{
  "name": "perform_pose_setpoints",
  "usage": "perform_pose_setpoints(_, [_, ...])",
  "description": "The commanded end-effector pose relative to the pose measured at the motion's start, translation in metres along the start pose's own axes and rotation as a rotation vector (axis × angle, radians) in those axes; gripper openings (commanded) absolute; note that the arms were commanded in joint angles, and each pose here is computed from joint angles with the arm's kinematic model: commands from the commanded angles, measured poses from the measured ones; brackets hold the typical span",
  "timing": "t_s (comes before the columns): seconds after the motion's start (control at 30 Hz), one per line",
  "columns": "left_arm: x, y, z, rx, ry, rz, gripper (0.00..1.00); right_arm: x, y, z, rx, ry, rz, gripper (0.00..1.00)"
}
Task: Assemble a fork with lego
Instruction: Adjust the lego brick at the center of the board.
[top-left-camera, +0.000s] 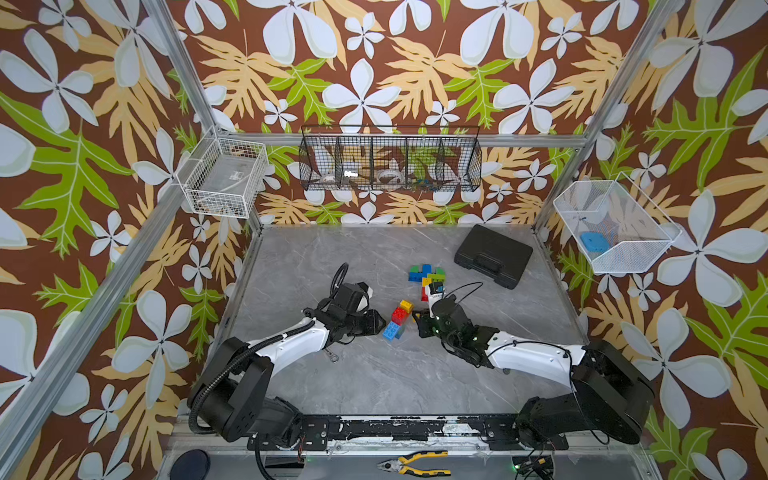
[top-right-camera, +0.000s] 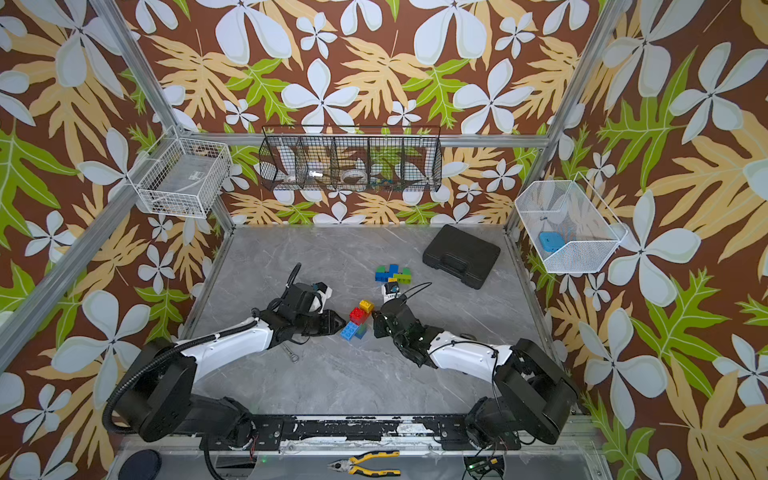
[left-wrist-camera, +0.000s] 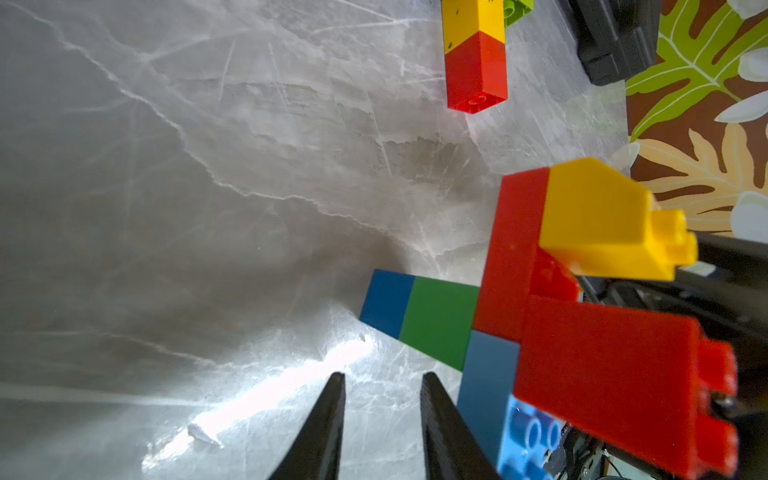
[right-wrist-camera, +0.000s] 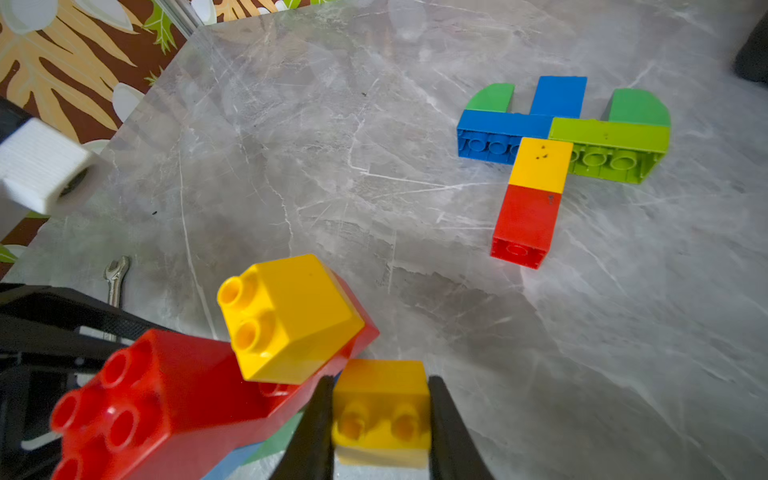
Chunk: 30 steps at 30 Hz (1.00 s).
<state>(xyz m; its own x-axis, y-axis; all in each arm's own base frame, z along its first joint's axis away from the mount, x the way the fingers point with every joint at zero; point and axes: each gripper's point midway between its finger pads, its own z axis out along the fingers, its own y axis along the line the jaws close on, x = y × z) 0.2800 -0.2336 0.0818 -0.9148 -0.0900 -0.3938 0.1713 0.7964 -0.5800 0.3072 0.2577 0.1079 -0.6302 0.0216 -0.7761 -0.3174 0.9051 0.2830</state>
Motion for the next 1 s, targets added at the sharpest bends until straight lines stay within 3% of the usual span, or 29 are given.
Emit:
perform_pose_setpoints(0.0, [0.001, -0.004, -0.003, 0.011, -0.015, -0.001, 0.34, -0.008, 0.010, 0.002, -0.045, -0.016, -0.034, 0.00])
perform_pose_setpoints(0.3, [0.014, -0.012, -0.007, 0.047, -0.025, -0.002, 0.34, -0.012, 0.018, 0.012, -0.138, 0.002, -0.115, 0.00])
perform_pose_setpoints(0.97, [0.024, -0.033, -0.009, 0.123, -0.068, -0.028, 0.58, -0.020, 0.024, 0.034, -0.335, 0.063, -0.293, 0.00])
